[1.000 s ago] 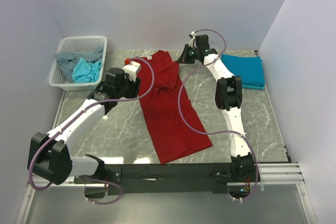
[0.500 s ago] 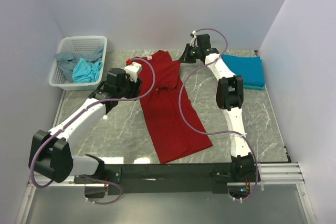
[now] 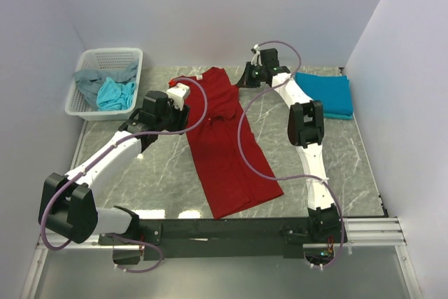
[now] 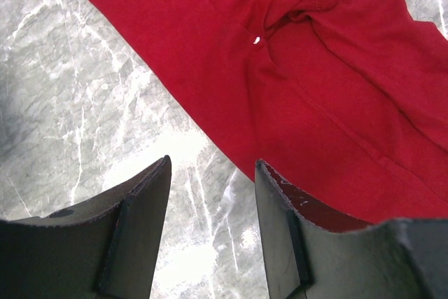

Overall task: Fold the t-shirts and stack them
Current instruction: Fold the tshirt

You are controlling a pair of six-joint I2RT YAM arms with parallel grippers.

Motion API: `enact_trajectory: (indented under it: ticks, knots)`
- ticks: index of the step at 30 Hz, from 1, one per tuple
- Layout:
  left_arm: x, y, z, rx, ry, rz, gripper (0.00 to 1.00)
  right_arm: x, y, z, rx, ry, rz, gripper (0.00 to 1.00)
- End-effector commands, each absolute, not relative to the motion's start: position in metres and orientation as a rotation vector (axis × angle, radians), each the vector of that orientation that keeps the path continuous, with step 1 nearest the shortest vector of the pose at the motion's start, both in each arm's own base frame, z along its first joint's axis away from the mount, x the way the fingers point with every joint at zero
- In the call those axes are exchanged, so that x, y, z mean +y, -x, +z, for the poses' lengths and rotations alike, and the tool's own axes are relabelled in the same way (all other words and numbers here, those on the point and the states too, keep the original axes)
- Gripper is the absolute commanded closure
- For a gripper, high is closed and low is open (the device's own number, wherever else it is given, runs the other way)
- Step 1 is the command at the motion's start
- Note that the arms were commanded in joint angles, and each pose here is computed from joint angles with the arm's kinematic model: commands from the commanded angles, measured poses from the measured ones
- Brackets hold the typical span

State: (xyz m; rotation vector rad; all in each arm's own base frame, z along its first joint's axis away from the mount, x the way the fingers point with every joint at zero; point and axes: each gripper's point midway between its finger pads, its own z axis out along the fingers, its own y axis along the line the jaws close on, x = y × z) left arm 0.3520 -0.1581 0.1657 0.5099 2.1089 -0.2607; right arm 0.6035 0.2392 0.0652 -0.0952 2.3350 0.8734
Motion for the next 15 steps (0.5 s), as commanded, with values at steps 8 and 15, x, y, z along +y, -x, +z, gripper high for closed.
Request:
enact_trajectory:
  ticks: [8,15]
  knots:
    - [-0.164,-0.354,0.173,2.075,-0.537,-0.280,0.43,0.269,-0.597,0.140,2.188,0.231,0.856,1.00]
    - [-0.164,-0.353,0.173,2.077,-0.542,-0.281,0.43,0.280,-0.594,0.134,2.204,0.260,0.828,0.98]
